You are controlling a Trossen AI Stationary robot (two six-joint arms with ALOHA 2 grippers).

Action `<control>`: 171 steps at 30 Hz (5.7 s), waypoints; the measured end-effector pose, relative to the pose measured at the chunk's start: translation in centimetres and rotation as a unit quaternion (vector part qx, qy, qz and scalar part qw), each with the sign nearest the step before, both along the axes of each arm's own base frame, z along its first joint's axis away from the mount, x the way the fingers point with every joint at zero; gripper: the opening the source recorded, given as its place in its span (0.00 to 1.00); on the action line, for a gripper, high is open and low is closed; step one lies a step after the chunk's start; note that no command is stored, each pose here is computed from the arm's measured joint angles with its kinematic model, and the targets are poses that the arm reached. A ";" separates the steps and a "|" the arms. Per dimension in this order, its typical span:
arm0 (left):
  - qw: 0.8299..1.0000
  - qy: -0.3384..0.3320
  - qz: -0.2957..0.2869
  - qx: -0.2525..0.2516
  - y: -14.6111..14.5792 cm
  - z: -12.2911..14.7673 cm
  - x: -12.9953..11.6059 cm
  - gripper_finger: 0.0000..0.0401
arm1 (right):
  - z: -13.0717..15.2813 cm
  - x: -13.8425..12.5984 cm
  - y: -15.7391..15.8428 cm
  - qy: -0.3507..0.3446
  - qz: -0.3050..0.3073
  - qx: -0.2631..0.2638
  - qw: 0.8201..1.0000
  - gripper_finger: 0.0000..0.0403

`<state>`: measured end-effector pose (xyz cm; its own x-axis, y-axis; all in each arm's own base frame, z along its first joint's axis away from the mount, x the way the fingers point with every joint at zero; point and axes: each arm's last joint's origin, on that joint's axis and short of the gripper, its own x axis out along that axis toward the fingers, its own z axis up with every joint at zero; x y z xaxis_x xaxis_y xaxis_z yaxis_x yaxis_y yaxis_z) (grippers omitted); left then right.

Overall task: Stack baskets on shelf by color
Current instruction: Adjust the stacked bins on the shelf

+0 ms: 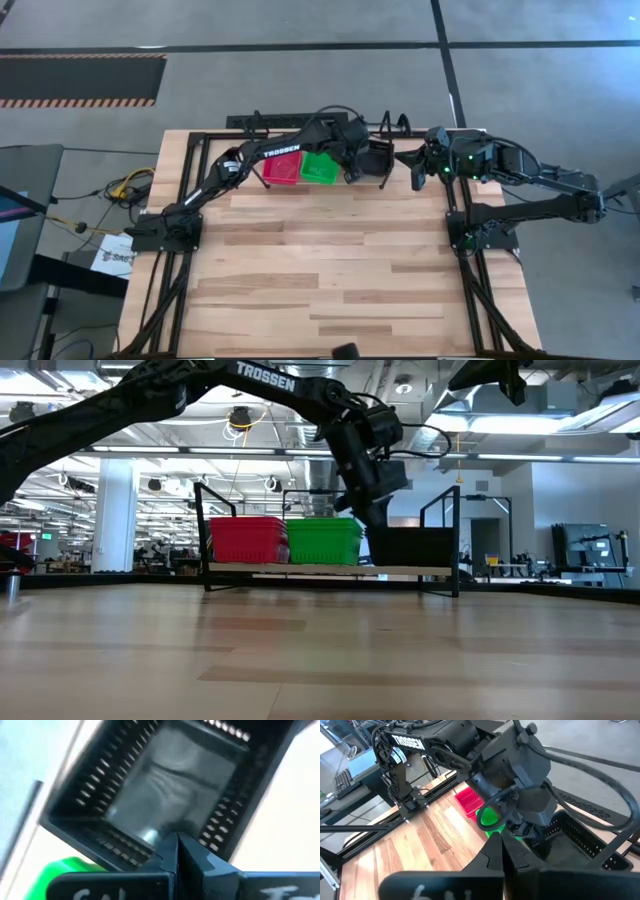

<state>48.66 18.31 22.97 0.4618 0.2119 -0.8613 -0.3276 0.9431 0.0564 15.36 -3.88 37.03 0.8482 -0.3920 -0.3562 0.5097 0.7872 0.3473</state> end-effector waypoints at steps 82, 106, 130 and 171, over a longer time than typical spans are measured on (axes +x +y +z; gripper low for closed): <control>0.939 0.087 0.334 -0.013 -12.9 7.6 -33.1 0.00 | -13.6 18.7 -20.5 0.472 0.124 0.056 0.871 0.00; 0.932 0.078 0.355 -0.020 -12.9 7.6 -33.0 0.00 | -9.5 14.7 -18.0 0.530 0.152 0.108 0.827 0.00; 0.951 0.070 0.302 -0.015 -13.6 7.7 -32.4 0.00 | -11.0 17.5 -15.5 0.536 0.128 0.098 0.829 0.48; 0.953 0.060 0.298 -0.013 -13.8 7.7 -32.2 0.00 | -13.7 18.3 -15.4 0.490 0.055 0.149 0.857 0.07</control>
